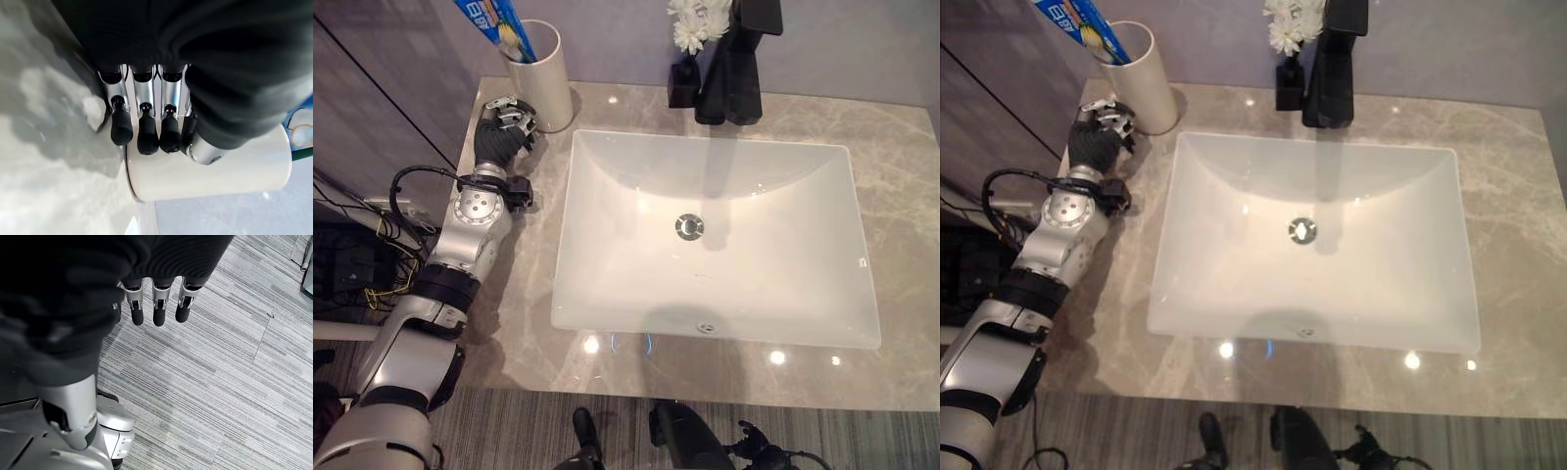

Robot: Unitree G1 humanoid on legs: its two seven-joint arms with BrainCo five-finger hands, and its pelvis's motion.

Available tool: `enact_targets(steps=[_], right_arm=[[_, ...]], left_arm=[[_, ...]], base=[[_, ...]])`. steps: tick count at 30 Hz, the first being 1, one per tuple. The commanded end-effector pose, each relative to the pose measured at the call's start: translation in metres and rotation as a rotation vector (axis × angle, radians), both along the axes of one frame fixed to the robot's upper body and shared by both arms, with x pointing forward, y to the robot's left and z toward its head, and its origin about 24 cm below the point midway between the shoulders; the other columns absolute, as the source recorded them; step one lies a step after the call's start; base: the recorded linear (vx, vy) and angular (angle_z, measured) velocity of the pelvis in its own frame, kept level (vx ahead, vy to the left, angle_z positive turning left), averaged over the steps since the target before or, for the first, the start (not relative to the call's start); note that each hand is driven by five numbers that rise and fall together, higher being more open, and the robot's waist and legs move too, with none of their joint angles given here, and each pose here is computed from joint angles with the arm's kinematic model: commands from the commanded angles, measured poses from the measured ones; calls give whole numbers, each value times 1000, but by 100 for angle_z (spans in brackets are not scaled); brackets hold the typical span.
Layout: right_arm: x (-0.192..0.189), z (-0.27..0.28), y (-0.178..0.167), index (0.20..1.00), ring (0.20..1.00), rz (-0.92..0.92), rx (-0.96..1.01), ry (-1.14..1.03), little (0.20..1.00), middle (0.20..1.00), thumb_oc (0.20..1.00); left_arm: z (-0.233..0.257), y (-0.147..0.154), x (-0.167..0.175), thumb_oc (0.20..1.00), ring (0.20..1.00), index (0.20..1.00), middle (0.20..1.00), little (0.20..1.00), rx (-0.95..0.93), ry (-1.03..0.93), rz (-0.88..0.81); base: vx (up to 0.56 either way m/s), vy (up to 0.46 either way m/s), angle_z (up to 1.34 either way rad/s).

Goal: Put brush and paste in cup on sink, flatten towel.

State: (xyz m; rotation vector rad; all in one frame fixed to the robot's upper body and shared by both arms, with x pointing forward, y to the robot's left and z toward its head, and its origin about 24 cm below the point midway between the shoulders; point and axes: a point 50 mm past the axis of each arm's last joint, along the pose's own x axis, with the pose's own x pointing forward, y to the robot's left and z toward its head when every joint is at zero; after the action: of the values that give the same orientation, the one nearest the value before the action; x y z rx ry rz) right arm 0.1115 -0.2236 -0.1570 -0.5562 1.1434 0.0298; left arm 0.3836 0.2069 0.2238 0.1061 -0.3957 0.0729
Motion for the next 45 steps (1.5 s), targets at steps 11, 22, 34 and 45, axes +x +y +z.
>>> enact_targets(steps=[11, 22, 34, 45], right_arm=[[19, 8, -9, 1000, 1000, -1, -31, -66, 1000, 1000, 1000], [23, 11, -12, 1000, 1000, 2, -35, -94, 1000, 1000, 1000], [19, 10, -9, 1000, 1000, 10, -21, -97, 1000, 1000, 1000], [11, 8, -10, 1000, 1000, 12, -25, -82, 1000, 1000, 1000]], left_arm=[[5, 27, 5, 200, 200, 200, 200, 200, -10, 25, 128], [10, 59, 3, 200, 200, 200, 200, 200, -34, 33, 276], [42, 48, 8, 200, 200, 200, 200, 200, 75, -39, 277], [30, 9, 16, 200, 200, 200, 200, 200, 108, -30, 169]], base=[[34, -26, -2], [24, -18, -1], [-2, 1, -2], [-1, 0, -1]])
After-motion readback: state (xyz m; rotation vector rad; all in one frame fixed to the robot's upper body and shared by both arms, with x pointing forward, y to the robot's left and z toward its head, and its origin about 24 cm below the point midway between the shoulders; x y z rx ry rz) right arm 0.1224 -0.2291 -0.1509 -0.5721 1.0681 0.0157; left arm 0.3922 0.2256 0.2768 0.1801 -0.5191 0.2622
